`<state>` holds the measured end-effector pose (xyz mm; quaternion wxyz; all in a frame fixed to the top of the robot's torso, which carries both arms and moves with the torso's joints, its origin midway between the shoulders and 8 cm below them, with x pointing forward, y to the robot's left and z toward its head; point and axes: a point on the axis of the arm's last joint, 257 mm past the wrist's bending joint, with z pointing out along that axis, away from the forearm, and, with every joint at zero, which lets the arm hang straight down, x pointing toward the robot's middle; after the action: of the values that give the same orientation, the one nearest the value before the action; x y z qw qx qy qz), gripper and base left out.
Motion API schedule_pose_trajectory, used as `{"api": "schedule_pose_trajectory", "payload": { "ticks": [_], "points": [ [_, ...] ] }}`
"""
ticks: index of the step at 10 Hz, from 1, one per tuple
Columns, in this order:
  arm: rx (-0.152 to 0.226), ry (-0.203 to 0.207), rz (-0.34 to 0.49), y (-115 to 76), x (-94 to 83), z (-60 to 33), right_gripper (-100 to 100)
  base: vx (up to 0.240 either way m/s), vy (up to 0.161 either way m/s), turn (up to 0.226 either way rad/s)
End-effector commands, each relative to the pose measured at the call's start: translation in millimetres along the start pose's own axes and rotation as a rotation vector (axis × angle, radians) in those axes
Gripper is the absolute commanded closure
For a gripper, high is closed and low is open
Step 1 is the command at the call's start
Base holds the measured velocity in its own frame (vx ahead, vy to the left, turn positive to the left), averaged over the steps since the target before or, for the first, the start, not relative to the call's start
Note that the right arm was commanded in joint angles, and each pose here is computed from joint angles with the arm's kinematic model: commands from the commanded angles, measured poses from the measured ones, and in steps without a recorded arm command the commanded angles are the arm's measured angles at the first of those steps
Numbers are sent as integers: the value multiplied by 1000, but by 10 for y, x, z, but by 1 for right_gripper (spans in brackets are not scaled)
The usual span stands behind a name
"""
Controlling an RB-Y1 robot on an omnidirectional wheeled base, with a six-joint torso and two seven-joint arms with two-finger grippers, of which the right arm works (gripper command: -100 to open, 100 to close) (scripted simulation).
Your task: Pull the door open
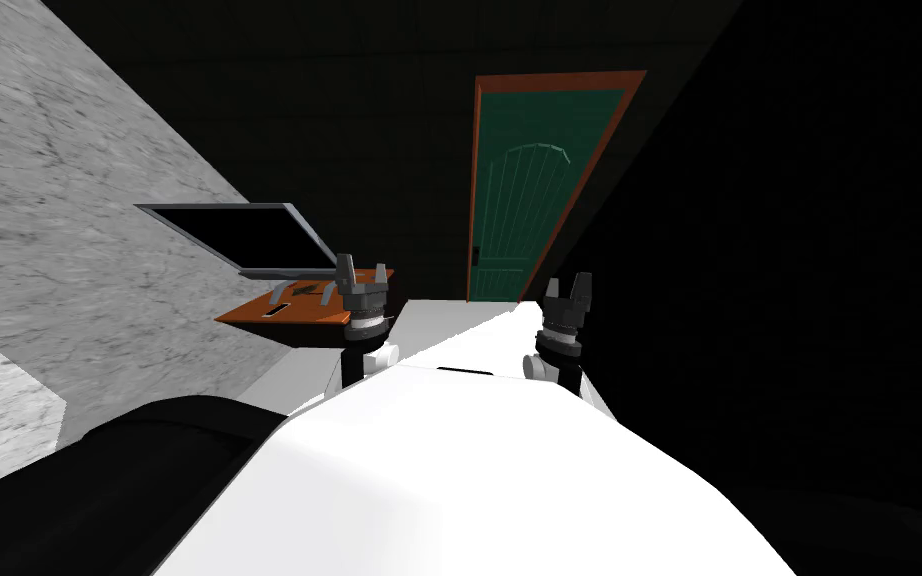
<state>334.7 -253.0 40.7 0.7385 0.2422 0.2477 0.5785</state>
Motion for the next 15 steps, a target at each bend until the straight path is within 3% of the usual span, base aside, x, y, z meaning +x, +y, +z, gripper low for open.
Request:
{"api": "schedule_pose_trajectory", "payload": {
  "ticks": [1,7,15],
  "points": [
    [25,7,46,-142,0,-17,-100,71,-9,91],
    [103,6,182,-565,-31,-68,-100,127,1,79],
    [216,-40,381,-1179,-133,-158,-100,103,-5,78]
  ]
}}
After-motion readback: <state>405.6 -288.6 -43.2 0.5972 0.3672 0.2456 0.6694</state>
